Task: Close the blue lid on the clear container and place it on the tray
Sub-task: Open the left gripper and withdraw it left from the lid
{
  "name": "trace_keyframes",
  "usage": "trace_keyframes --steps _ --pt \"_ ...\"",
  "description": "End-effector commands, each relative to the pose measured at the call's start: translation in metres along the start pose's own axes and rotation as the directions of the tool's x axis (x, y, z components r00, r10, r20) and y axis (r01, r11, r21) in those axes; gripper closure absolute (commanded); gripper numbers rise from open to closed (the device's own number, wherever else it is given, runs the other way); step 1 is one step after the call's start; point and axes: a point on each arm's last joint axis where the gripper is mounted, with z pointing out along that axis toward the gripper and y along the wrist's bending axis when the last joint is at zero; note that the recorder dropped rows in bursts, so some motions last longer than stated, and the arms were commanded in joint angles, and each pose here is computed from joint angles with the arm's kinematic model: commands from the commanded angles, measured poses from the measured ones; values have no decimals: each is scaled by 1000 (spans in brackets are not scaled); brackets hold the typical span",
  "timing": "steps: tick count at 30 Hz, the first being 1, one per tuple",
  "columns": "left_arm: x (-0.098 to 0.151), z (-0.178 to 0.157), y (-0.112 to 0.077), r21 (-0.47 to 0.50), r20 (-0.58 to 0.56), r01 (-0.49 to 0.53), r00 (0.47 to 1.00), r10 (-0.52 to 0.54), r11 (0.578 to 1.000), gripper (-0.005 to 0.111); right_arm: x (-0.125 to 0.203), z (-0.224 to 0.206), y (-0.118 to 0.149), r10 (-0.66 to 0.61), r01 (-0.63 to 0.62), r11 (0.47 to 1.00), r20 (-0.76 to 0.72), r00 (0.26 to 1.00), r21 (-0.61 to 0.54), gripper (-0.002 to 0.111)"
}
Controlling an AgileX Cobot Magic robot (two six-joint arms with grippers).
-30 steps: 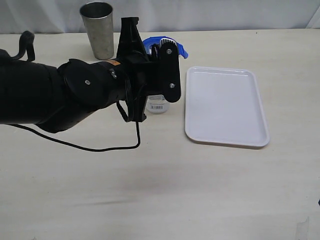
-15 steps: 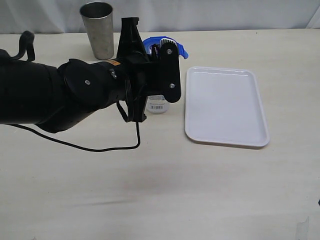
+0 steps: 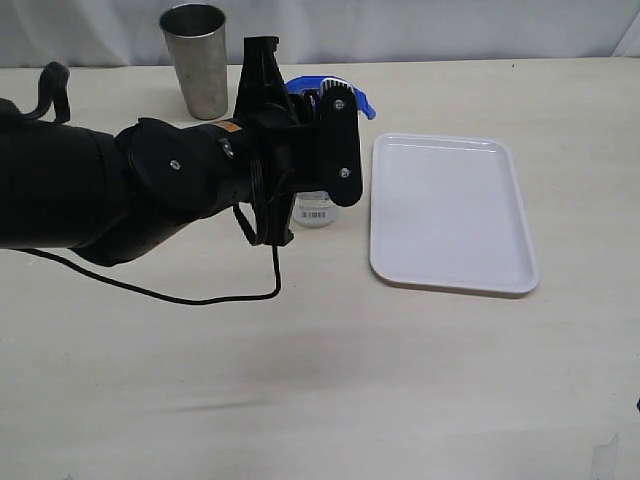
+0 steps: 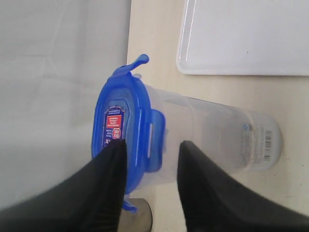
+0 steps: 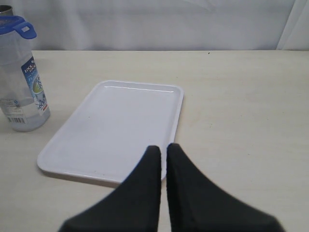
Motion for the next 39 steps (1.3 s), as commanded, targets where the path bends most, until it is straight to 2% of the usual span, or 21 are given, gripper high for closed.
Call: trace_keyframes --steps 1,5,7,13,21,25,39 --pt "-2 -2 -1 4 3 1 1000 -1 1000 57 1 0 -1 -12 12 1000 4 1000 8 104" --pt "-1 -2 -2 9 -4 24 1000 -24 1000 43 1 0 -1 -12 12 1000 4 1000 8 104" --pt "0 -2 -2 12 -10 40 999 -40 999 41 1 0 -1 -12 12 1000 4 1000 8 104" --pt "4 -3 -2 5 -54 114 992 -113 993 40 1 0 -1 -12 12 1000 4 1000 8 104" --pt "12 -3 1 -51 -140 211 966 -217 976 40 1 0 -1 -12 12 1000 4 1000 8 104" --pt "14 -4 1 -61 -163 224 959 -231 973 40 1 0 -1 -12 12 1000 4 1000 8 104" --pt "29 -8 10 -213 -290 239 911 -294 947 41 1 0 -1 -12 12 1000 4 1000 8 104"
